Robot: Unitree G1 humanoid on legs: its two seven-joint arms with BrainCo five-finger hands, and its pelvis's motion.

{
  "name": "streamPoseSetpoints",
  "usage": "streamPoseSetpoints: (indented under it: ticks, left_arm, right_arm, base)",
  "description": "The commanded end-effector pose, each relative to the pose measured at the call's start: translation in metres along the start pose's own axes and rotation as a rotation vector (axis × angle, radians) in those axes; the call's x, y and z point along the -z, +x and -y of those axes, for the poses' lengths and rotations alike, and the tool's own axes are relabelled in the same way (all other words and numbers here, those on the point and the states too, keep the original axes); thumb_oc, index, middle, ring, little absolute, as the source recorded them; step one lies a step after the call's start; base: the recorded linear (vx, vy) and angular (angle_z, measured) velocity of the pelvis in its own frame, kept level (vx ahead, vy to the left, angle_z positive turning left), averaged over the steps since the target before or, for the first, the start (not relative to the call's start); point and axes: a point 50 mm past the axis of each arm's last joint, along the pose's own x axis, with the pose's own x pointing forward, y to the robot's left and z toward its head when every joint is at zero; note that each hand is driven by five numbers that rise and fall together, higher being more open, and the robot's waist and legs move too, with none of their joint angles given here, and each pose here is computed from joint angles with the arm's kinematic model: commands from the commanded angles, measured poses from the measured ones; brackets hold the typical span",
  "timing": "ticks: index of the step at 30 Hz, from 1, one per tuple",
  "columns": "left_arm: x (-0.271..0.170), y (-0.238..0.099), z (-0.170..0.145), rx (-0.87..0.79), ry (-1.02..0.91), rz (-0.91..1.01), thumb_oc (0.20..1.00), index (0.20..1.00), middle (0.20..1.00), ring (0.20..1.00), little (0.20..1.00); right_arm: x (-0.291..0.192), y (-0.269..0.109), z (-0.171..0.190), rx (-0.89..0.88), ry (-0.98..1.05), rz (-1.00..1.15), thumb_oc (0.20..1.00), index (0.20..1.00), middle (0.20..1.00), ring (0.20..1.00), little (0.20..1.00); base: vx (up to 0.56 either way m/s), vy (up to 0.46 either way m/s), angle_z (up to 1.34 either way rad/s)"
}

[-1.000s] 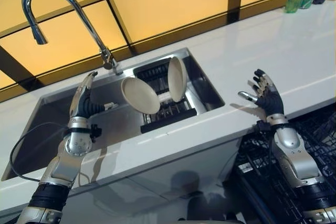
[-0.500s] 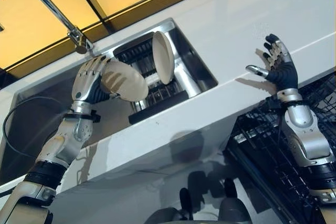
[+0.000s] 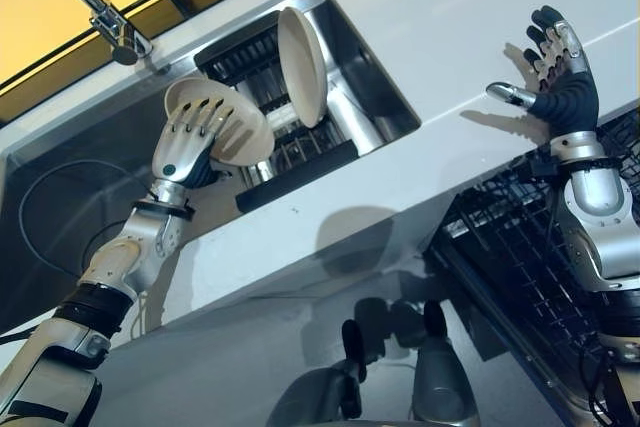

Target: Pick up plates and place into dishwasher.

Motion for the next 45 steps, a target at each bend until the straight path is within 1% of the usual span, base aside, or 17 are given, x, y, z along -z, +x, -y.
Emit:
streamPoseSetpoints:
  ticks: [1,5,8,11,17,18,19,20,21,22,23,32,41,45]
  left_arm:
    - [0.028,-0.002,-0.019,-0.03,0.117,-0.038,1.0,1.0,1.0,1.0,1.0]
    - [0.028,-0.006,-0.022,-0.042,0.164,-0.024,1.0,1.0,1.0,1.0,1.0]
    - [0.026,-0.009,-0.018,-0.017,0.207,-0.01,1.0,1.0,1.0,1.0,1.0]
    - [0.025,-0.012,-0.01,0.039,0.228,-0.027,1.0,1.0,1.0,1.0,1.0]
    - [0.028,-0.019,0.004,0.097,0.262,-0.048,1.0,1.0,1.0,1.0,1.0]
    - [0.029,-0.019,0.005,0.101,0.273,-0.059,0.947,0.947,0.947,0.947,0.947]
    - [0.03,-0.02,0.007,0.103,0.284,-0.069,0.859,0.859,0.859,0.859,0.859]
    - [0.031,-0.02,0.008,0.107,0.288,-0.081,0.645,0.645,0.645,0.645,0.645]
    - [0.032,-0.019,0.009,0.106,0.297,-0.097,0.489,0.489,0.489,0.489,0.489]
    - [0.033,-0.02,0.01,0.104,0.302,-0.112,0.435,0.435,0.435,0.435,0.435]
    - [0.035,-0.021,0.011,0.103,0.311,-0.128,0.2,0.2,0.2,0.2,0.2]
    - [0.043,-0.023,0.014,0.074,0.338,-0.22,0.2,0.2,0.2,0.2,0.2]
    - [0.045,-0.026,0.012,-0.024,0.337,-0.268,0.2,0.2,0.2,0.2,0.2]
    - [0.049,-0.03,0.009,-0.072,0.304,-0.314,0.2,0.2,0.2,0.2,0.2]
  right_arm:
    - [0.039,-0.036,0.006,-0.017,0.003,-0.214,1.0,1.0,1.0,1.0,1.0]
    - [0.038,-0.037,0.011,-0.037,-0.013,-0.231,1.0,1.0,1.0,1.0,1.0]
    - [0.038,-0.039,0.014,-0.045,-0.031,-0.254,1.0,1.0,1.0,1.0,1.0]
    - [0.035,-0.038,0.017,-0.04,-0.043,-0.258,1.0,1.0,1.0,1.0,1.0]
    - [0.033,-0.037,0.018,-0.032,-0.05,-0.249,1.0,1.0,1.0,1.0,1.0]
    - [0.033,-0.038,0.018,-0.033,-0.048,-0.246,1.0,1.0,1.0,1.0,1.0]
    - [0.032,-0.037,0.017,-0.036,-0.05,-0.243,1.0,1.0,1.0,1.0,1.0]
    - [0.032,-0.037,0.017,-0.041,-0.052,-0.241,1.0,1.0,1.0,1.0,1.0]
    - [0.032,-0.036,0.017,-0.047,-0.054,-0.24,1.0,1.0,1.0,1.0,1.0]
    - [0.031,-0.036,0.017,-0.049,-0.058,-0.241,1.0,1.0,1.0,1.0,1.0]
    - [0.031,-0.036,0.017,-0.051,-0.062,-0.243,1.0,1.0,1.0,1.0,1.0]
    - [0.031,-0.035,0.022,-0.048,-0.075,-0.253,1.0,1.0,1.0,1.0,1.0]
    - [0.032,-0.041,0.023,-0.054,-0.063,-0.258,1.0,1.0,1.0,1.0,1.0]
    - [0.034,-0.046,0.024,-0.06,-0.068,-0.278,1.0,1.0,1.0,1.0,1.0]
  base:
    - [0.05,0.084,0.03]
    - [0.06,0.091,0.02]
    - [0.09,0.102,0.09]
    - [0.02,0.066,0.1]
    - [-0.01,0.028,0.02]
    - [-0.01,0.046,0.02]
    - [-0.01,0.056,0.02]
    - [0.0,0.061,-0.01]
    - [0.01,0.066,-0.02]
    - [0.02,0.071,-0.02]
    - [0.03,0.06,-0.01]
    - [0.01,0.024,0.0]
    - [0.0,0.0,0.0]
    - [0.05,0.007,0.01]
